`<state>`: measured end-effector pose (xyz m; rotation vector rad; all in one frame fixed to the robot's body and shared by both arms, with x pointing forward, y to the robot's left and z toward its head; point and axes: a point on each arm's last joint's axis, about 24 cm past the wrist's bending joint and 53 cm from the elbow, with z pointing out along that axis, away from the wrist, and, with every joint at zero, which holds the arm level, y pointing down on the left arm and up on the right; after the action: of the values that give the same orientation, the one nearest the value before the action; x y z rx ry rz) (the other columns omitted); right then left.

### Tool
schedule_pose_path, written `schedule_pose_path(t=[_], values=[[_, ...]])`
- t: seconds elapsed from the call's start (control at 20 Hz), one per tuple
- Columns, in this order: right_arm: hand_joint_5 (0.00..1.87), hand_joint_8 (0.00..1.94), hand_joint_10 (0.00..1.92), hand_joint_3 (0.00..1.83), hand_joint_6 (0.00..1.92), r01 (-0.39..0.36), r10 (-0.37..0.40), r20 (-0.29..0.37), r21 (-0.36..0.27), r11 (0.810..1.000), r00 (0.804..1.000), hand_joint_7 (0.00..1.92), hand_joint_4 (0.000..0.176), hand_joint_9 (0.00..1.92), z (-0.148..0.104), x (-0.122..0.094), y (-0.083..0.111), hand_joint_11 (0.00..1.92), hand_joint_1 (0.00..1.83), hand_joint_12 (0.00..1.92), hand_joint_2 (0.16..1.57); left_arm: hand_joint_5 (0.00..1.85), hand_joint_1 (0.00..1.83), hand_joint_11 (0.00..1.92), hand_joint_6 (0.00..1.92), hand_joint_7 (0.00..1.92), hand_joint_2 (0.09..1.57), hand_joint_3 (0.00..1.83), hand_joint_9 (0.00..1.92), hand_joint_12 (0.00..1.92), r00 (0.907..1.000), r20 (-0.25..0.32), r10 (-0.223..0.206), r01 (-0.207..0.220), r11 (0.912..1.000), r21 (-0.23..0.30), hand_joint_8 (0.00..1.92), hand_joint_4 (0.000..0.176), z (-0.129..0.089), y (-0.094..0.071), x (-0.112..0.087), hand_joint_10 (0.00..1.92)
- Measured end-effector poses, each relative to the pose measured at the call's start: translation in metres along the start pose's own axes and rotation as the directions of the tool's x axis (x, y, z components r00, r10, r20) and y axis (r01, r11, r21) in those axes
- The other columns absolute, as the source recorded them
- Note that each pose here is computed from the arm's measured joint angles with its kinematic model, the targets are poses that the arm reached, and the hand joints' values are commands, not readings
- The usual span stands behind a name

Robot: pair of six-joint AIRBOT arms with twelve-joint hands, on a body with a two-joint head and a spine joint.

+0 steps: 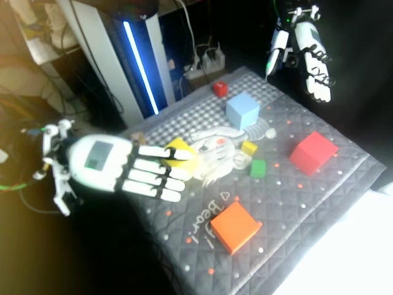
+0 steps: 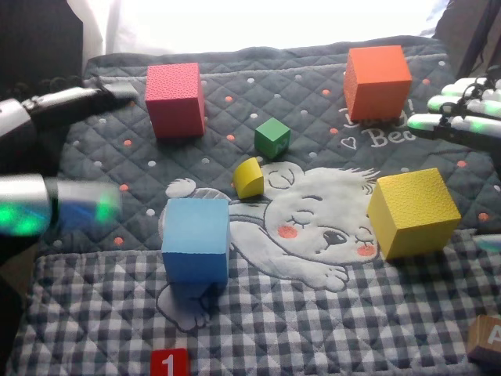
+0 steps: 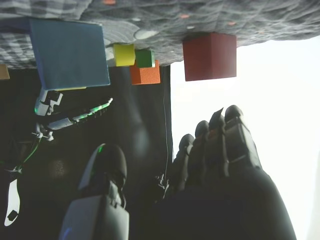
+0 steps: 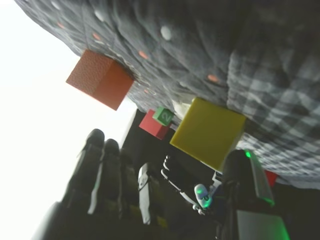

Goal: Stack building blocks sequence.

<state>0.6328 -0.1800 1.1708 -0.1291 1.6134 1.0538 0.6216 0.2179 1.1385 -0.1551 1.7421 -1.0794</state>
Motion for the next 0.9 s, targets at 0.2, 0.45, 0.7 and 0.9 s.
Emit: schedule_pose_path(t=[0.2, 0.45, 0.7, 0.9], values=[[0.16, 0.00, 0.01, 0.00, 0.00, 0.003, -0.003, 0.030, -0.004, 1.000, 1.000, 0.23, 0.149, 0.22, -0.002, -0.012, 0.001, 0.14, 0.58, 0.23, 0.97, 0.44, 0.83, 0.00, 0.00, 0.34, 0.81, 0.00, 0.28, 0.94, 0.9963, -0.060, 0.061, -0.053, 0.9911, 0.122, 0.00, 0.124, 0.017, -0.041, 0.010, 0.01], [0.17, 0.00, 0.00, 0.01, 0.00, 0.003, -0.003, 0.050, -0.018, 1.000, 0.999, 0.23, 0.174, 0.20, -0.003, -0.018, 0.005, 0.08, 0.55, 0.19, 0.99, 0.31, 0.72, 0.00, 0.00, 0.20, 0.79, 0.00, 0.17, 0.95, 0.9616, -0.174, 0.212, -0.157, 0.9453, 0.286, 0.00, 0.176, 0.039, -0.093, 0.050, 0.00], [0.20, 0.00, 0.00, 0.01, 0.01, 0.007, -0.006, 0.057, -0.022, 1.000, 0.998, 0.22, 0.101, 0.18, -0.004, -0.021, 0.006, 0.11, 0.73, 0.18, 1.03, 0.40, 0.76, 0.01, 0.01, 0.26, 0.77, 0.00, 0.28, 1.24, 0.9014, -0.291, 0.321, -0.251, 0.9344, 0.252, 0.00, 0.176, 0.047, -0.077, 0.083, 0.01], [0.24, 0.00, 0.00, 0.00, 0.02, 0.009, -0.008, 0.061, -0.021, 1.000, 0.998, 0.24, 0.115, 0.18, -0.005, -0.023, 0.005, 0.10, 0.75, 0.17, 1.03, 0.37, 0.72, 0.00, 0.00, 0.29, 0.86, 0.01, 0.29, 1.19, 0.8642, -0.343, 0.368, -0.308, 0.9262, 0.218, 0.00, 0.176, 0.052, -0.060, 0.100, 0.01]])
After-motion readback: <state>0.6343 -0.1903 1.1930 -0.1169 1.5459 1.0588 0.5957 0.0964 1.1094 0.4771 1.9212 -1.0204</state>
